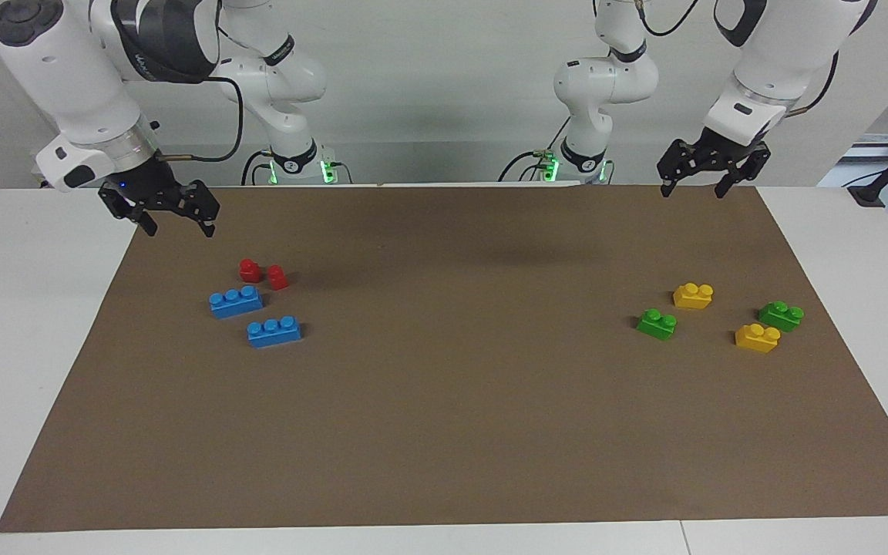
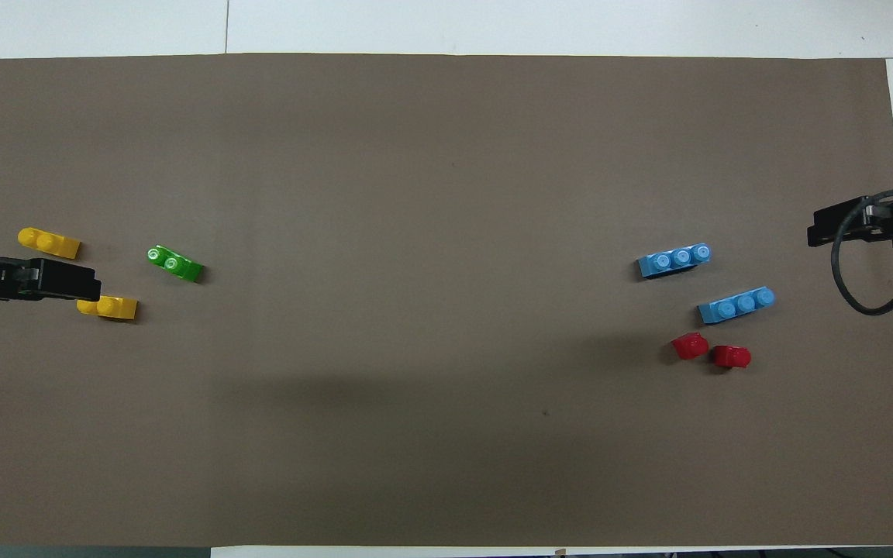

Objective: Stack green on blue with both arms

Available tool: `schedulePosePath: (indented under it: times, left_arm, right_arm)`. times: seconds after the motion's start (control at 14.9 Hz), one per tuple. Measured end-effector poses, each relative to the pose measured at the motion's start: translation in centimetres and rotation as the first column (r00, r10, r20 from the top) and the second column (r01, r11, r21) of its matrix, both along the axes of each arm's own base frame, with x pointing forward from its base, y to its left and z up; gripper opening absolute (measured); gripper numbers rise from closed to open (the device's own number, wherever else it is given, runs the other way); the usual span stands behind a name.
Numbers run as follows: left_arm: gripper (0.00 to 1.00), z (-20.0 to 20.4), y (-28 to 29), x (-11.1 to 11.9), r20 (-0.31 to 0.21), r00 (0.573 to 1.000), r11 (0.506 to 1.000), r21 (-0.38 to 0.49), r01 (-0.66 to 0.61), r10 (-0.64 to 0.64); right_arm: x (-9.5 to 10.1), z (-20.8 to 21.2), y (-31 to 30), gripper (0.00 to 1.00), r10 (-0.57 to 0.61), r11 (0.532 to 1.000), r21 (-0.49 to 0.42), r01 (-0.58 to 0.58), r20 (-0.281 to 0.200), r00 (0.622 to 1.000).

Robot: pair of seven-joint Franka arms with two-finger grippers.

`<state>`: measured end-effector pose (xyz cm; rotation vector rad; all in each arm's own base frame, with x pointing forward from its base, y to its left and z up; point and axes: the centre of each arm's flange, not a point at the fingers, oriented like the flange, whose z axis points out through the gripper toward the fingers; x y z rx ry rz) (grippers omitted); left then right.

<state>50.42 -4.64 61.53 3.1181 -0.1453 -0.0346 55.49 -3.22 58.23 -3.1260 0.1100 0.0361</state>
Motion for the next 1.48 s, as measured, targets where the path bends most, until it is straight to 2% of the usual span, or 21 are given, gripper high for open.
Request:
schedulePosePath:
  times: [0.74,1.01,1.14,1.48]
  left_arm:
    - [1.0,-0.1,0.1,0.0,-0.004,1.0,1.0,0.0,-0.002,0.002]
    - [1.0,-0.3,0.3,0.0,-0.007,1.0,1.0,0.0,-0.007,0.007]
    - [1.0,-0.5,0.7,0.0,-0.011,1.0,1.0,0.0,-0.018,0.018]
    - [1.0,-2.0,1.1,-0.3,-0.002,0.994,0.994,0.002,-0.106,0.106]
  right_arm:
    - [0.0,0.0,-0.1,1.0,-0.001,1.0,0.0,0.001,0.002,1.0]
    - [0.3,0.3,-0.3,1.0,-0.011,1.0,-0.002,0.011,0.032,0.999]
    - [0.5,0.5,-0.3,1.0,-0.053,0.999,-0.002,0.053,0.053,0.997]
    - [0.8,-0.1,-0.3,1.0,-0.17,0.985,0.0,0.171,0.043,0.984]
